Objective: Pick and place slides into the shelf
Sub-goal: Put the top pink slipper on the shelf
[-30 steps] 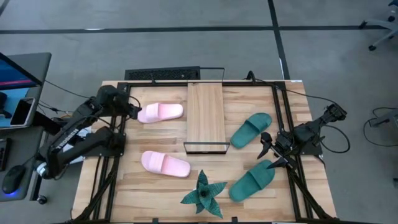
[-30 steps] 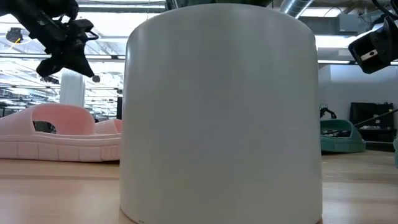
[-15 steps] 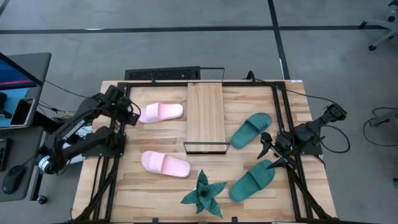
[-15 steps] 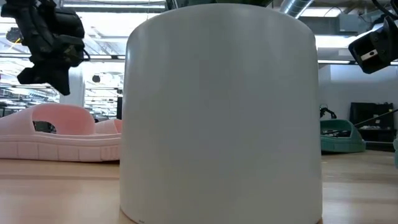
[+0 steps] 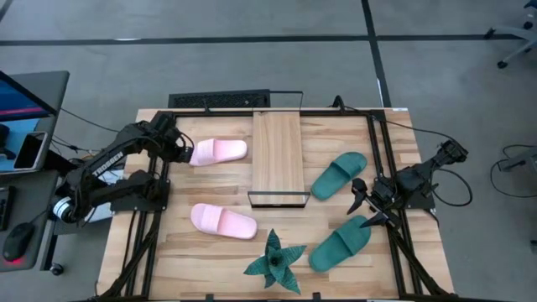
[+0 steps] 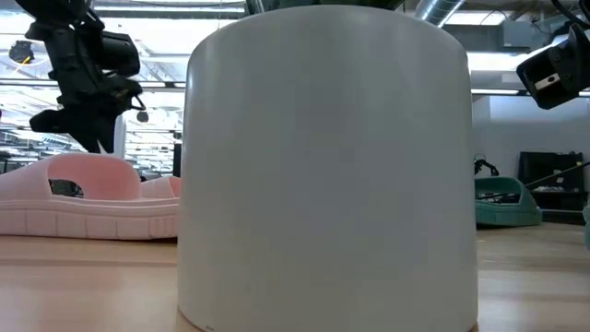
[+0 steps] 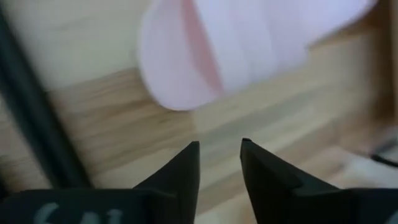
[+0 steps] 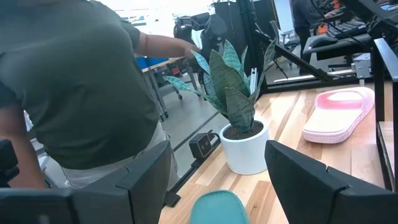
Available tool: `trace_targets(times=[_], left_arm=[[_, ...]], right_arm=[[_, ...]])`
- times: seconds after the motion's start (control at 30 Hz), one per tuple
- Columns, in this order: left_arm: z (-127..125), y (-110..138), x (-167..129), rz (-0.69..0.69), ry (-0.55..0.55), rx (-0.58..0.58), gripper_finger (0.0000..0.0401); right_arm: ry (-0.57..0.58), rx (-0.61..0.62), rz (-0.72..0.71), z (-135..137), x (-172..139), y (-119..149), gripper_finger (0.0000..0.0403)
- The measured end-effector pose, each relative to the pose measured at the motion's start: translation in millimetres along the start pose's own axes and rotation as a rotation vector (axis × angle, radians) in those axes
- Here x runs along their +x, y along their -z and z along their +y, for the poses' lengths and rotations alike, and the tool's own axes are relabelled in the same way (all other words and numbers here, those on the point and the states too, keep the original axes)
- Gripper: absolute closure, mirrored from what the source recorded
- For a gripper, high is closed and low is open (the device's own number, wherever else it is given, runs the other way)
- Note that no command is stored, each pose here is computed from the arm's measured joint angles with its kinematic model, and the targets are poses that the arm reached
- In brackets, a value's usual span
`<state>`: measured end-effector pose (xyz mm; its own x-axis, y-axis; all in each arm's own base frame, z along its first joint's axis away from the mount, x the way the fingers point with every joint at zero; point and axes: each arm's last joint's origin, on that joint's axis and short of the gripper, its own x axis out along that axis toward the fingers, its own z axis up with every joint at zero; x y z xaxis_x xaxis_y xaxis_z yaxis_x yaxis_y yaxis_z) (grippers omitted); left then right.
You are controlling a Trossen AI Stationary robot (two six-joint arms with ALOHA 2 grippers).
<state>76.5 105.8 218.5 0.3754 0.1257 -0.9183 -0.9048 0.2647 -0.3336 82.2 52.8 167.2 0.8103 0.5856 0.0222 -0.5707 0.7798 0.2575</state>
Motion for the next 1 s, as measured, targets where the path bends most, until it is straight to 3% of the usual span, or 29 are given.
trace_targets(times=[0.13, 0.47, 1.0], left_arm=[[2, -3, 3, -0.010, -0.082, -0.049, 0.0269], [2, -14, 18, -0.054, -0.057, -0.168, 0.0259], [7, -25, 40, -0.027, -0.185, -0.187, 0.0259]], right_arm=[[0.000, 0.000, 0.000, 0, 0, 0, 0.0149], [0.000, 0.000, 0.000, 0, 0, 0, 0.0149], [0.000, 0.000, 0.000, 0, 0, 0, 0.0149]])
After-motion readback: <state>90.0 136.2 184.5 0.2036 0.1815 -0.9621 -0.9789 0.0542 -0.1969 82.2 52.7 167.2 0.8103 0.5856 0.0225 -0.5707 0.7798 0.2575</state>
